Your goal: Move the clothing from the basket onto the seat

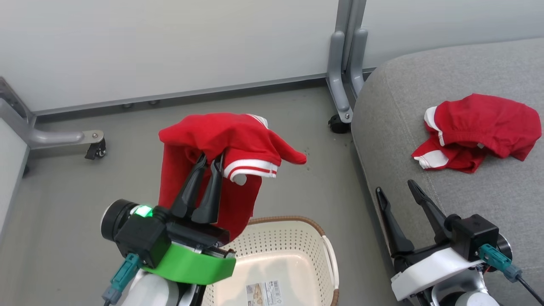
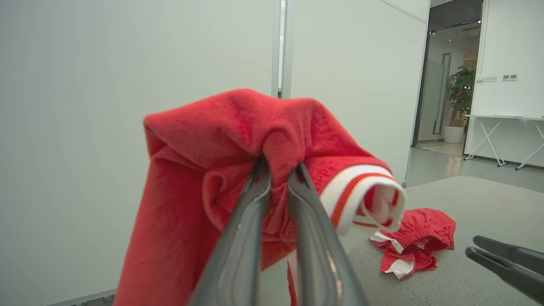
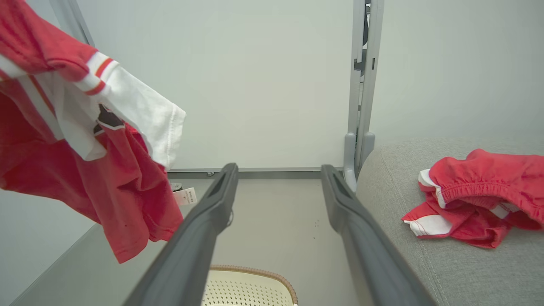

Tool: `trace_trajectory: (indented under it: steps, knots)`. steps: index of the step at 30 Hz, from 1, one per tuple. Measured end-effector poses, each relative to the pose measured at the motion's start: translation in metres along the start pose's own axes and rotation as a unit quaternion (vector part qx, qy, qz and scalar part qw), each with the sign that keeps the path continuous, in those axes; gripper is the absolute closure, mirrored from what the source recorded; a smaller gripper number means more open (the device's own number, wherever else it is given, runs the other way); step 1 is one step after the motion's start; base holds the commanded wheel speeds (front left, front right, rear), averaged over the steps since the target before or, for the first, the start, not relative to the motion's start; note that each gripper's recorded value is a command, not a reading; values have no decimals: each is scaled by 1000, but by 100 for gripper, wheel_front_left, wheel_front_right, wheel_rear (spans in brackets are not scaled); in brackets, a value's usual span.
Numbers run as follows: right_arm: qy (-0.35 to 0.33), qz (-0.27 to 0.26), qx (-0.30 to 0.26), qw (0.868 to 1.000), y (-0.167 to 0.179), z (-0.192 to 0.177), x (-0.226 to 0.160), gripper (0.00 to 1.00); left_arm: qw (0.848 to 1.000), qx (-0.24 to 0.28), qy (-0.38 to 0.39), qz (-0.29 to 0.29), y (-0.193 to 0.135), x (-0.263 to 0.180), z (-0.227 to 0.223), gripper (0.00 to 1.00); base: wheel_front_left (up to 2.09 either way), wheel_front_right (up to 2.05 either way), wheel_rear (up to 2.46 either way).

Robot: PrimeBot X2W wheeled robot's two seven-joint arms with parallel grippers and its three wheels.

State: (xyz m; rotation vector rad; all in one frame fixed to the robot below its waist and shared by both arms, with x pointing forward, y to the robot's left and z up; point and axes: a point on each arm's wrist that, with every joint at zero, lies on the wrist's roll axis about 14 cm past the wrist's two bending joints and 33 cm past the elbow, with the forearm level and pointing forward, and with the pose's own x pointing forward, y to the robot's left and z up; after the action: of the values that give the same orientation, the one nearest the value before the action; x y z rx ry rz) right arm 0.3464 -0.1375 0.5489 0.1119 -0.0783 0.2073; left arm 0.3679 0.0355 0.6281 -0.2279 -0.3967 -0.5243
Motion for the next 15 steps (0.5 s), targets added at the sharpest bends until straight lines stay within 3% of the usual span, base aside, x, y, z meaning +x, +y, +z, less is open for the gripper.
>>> trace_trajectory:
  steps: [15]
  knots:
    - [-3, 12, 7, 1000, 11, 5, -10, 0, 1000, -10, -7, 4, -4, -9, 6, 100, 0, 0, 0]
